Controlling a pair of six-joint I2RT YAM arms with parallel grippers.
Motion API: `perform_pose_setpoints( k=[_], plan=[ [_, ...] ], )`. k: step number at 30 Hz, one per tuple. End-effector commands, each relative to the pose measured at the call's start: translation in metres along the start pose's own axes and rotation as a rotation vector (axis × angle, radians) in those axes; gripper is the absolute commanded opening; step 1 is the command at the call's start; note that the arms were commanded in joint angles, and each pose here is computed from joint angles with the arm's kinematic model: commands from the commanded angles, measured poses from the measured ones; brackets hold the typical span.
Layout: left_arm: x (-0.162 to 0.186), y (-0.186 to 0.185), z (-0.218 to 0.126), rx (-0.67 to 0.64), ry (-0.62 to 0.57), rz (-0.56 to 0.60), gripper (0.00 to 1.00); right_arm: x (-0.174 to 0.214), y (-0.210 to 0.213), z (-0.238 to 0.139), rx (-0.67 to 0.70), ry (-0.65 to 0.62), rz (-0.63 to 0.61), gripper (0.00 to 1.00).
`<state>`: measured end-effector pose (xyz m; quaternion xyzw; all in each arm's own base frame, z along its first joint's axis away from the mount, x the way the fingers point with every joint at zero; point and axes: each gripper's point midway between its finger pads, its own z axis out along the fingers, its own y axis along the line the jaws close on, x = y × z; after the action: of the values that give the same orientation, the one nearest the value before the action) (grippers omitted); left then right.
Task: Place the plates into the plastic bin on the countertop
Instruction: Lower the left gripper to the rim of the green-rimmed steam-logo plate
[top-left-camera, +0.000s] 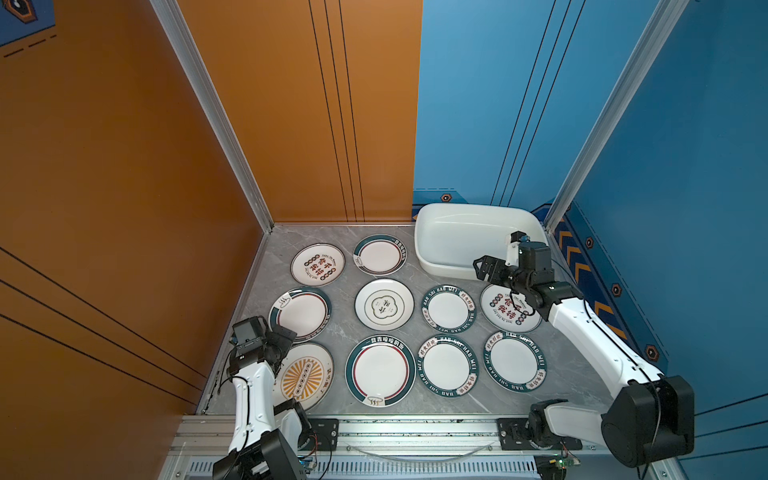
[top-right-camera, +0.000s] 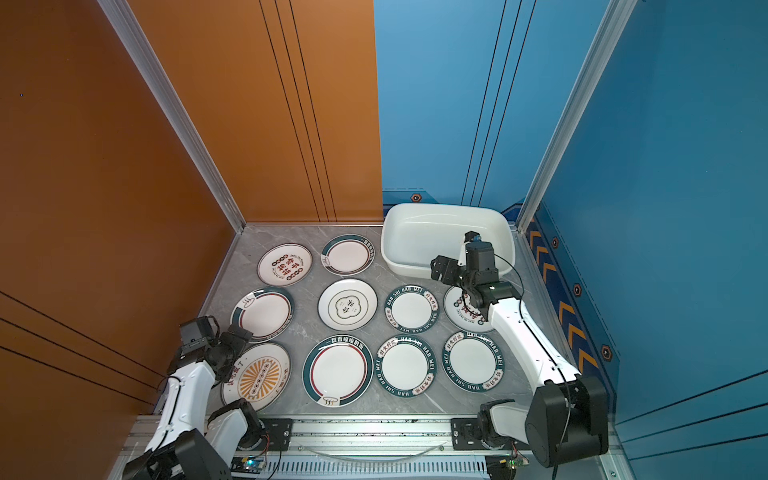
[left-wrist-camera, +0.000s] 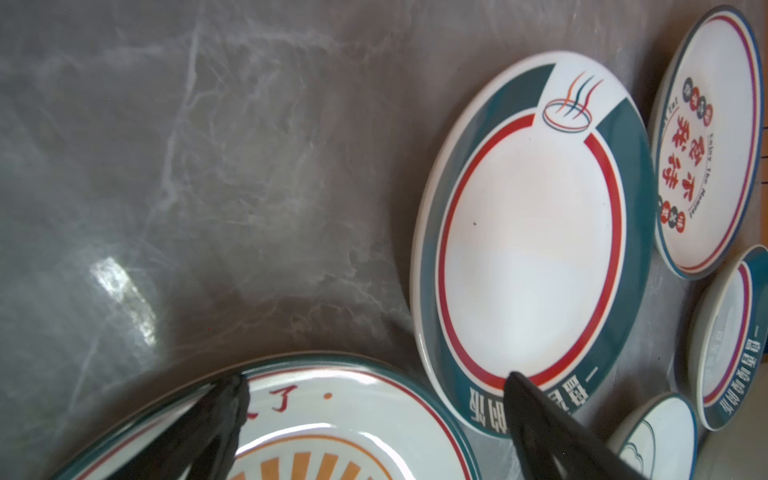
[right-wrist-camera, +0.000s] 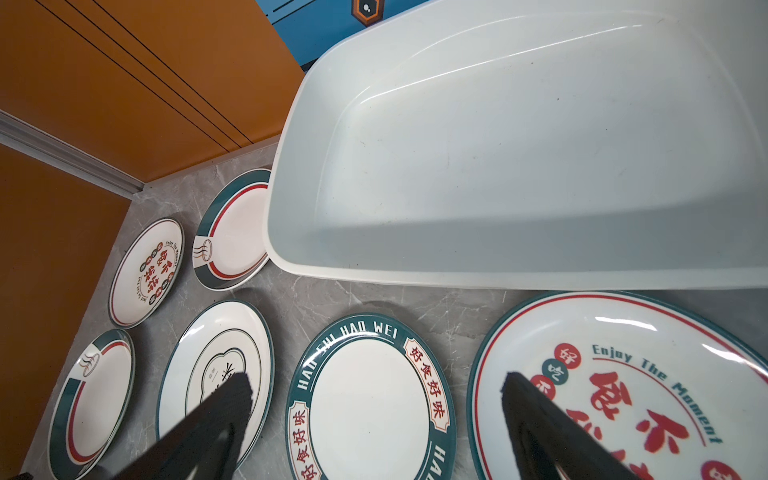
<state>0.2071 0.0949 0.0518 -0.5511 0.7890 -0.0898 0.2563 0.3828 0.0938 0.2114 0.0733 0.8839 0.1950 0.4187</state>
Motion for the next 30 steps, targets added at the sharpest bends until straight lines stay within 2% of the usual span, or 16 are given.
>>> perform_pose_setpoints(
  k=[1,22,30],
  plan=[
    [-0.001,0.003,0.006,0.011,0.006,-0.002,0.98,0.016,-0.002,0.004,-0.001,0.046,0.012,0.95],
    [-0.004,-0.034,-0.011,0.191,0.060,-0.037,0.97,0.044,0.009,0.024,0.007,0.124,-0.008,0.95],
    [-0.019,-0.033,-0.023,0.169,0.025,-0.036,0.97,0.048,0.011,0.026,0.005,0.137,-0.016,0.95]
  ],
)
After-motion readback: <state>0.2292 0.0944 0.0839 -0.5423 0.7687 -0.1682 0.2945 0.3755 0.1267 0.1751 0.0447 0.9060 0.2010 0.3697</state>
